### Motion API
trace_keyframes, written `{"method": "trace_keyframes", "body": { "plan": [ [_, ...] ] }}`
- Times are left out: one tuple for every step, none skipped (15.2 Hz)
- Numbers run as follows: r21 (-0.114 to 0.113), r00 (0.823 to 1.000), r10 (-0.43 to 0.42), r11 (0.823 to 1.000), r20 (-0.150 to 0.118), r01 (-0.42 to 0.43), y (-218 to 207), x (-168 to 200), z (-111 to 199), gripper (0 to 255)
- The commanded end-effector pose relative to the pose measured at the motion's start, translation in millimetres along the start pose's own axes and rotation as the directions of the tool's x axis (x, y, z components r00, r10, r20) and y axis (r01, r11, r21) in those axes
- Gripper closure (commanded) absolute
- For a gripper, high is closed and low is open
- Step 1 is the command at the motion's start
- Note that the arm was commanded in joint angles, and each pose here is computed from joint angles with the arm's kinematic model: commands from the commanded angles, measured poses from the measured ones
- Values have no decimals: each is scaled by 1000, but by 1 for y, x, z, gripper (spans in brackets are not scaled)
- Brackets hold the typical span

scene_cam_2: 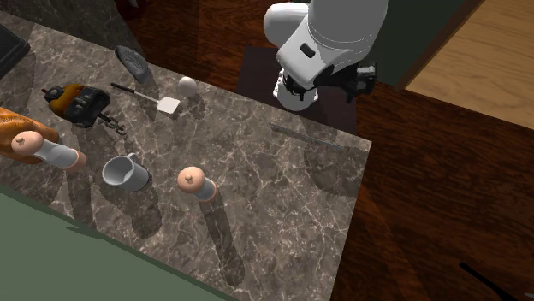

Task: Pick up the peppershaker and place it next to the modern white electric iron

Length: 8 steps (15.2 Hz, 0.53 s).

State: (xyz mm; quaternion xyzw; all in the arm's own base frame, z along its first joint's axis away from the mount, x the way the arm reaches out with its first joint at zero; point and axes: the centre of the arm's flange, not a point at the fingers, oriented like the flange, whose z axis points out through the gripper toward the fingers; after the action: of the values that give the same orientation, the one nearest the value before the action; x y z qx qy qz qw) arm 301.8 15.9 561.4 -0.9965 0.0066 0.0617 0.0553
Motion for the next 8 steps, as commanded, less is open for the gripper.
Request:
{"method": "trace_keyframes", "body": {
  "plan": [
    [0,1000,0,1000,0,0,0,0,0,0],
    [-5,1000,1,1000,-3,-1,10,6,4,0],
    [-10,1000,1,1000,-6,-1,21,11,7,0],
    [-16,1000,2,1000,-8,-2,31,17,11,0],
    [-21,1000,2,1000,-11,-3,41,23,15,0],
    [-26,1000,3,1000,-14,-3,51,29,18,0],
    [-31,1000,4,999,-17,-4,62,34,22,0],
    [-37,1000,4,999,-20,-5,72,40,25,0]
  ]
}}
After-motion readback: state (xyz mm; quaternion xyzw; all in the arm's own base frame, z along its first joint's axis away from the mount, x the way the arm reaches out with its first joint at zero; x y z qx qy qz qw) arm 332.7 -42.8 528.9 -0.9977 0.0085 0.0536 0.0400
